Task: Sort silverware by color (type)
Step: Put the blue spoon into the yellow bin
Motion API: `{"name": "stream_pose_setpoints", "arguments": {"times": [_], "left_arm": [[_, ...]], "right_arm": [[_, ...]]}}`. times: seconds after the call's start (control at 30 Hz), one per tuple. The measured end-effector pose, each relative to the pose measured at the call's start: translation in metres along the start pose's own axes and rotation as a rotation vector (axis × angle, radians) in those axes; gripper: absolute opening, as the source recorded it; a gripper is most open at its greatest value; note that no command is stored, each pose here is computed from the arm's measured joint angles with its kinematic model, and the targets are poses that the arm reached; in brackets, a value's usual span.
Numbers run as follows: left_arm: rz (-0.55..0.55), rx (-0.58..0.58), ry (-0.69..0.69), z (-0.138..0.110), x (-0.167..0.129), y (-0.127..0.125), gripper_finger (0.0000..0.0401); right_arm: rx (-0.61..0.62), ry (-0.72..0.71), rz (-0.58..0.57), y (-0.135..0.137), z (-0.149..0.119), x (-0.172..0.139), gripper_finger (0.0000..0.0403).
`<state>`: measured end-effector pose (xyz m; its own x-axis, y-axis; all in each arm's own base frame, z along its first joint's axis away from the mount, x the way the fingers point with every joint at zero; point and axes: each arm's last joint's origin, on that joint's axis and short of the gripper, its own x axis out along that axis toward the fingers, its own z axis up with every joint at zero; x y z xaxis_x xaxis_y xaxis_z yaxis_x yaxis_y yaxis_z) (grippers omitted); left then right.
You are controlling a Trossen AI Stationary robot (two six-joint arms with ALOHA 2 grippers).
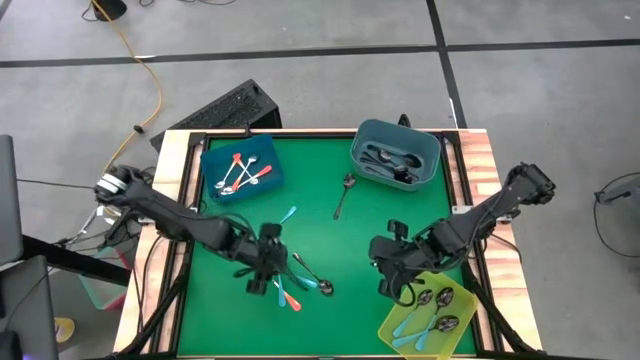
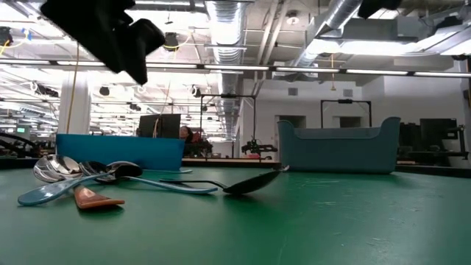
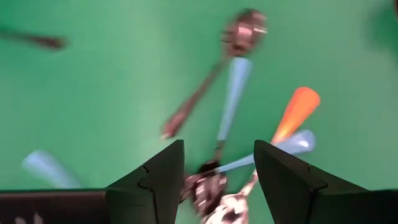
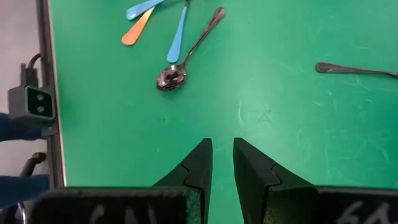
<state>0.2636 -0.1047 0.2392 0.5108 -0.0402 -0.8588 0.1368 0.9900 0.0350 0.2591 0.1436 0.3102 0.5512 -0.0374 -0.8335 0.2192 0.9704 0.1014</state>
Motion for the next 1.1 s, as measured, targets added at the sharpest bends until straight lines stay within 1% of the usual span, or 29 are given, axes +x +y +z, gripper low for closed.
{"name": "stream_pose_setpoints", "arguments": {"times": [0.07, 0.17, 0.27, 0.33, 0.4, 0.53, 0.6, 0.73, 0.93, 1.0, 1.1], "left_arm": [[-0.034, 0.074, 0.009, 0.001, 0.011, -0.008, 0.0179], [-0.069, 0.148, -0.023, 0.005, 0.022, -0.016, 0.0179], [-0.123, 0.204, -0.079, 0.012, 0.025, -0.014, 0.0179], [-0.174, 0.254, -0.07, 0.012, 0.027, -0.012, 0.0179], [-0.216, 0.334, -0.055, 0.011, 0.027, -0.011, 0.0179], [-0.223, 0.522, -0.016, 0.005, 0.027, -0.01, 0.0179], [-0.223, 0.589, -0.012, 0.004, 0.027, -0.01, 0.0179], [-0.224, 0.642, 0.031, 0.001, 0.038, -0.011, 0.0179], [-0.233, 0.672, 0.117, -0.005, 0.066, -0.014, 0.0179], [-0.22, 0.682, 0.148, -0.008, 0.074, -0.014, 0.0179], [-0.237, 0.709, 0.174, -0.011, 0.085, -0.016, 0.0177]], "right_arm": [[-0.01, 0.0, 0.007, 0.003, -0.002, -0.001, 0.0079], [-0.023, -0.001, 0.019, 0.007, -0.005, -0.003, 0.0079], [-0.018, 0.001, 0.024, 0.009, -0.007, -0.004, 0.0079], [-0.012, 0.002, 0.028, 0.011, -0.009, -0.005, 0.0079], [-0.008, 0.003, 0.032, 0.013, -0.01, -0.005, 0.0079], [-0.013, -0.004, 0.031, 0.015, -0.013, -0.007, 0.0079], [-0.017, -0.019, 0.018, 0.016, -0.013, -0.007, 0.0079], [-0.018, -0.041, -0.006, 0.015, -0.013, -0.007, 0.0079], [-0.002, -0.046, -0.01, 0.015, -0.013, -0.007, 0.0079], [0.006, -0.046, -0.009, 0.015, -0.013, -0.007, 0.0079], [0.007, -0.045, -0.01, 0.015, -0.013, -0.007, 0.0079]]}}
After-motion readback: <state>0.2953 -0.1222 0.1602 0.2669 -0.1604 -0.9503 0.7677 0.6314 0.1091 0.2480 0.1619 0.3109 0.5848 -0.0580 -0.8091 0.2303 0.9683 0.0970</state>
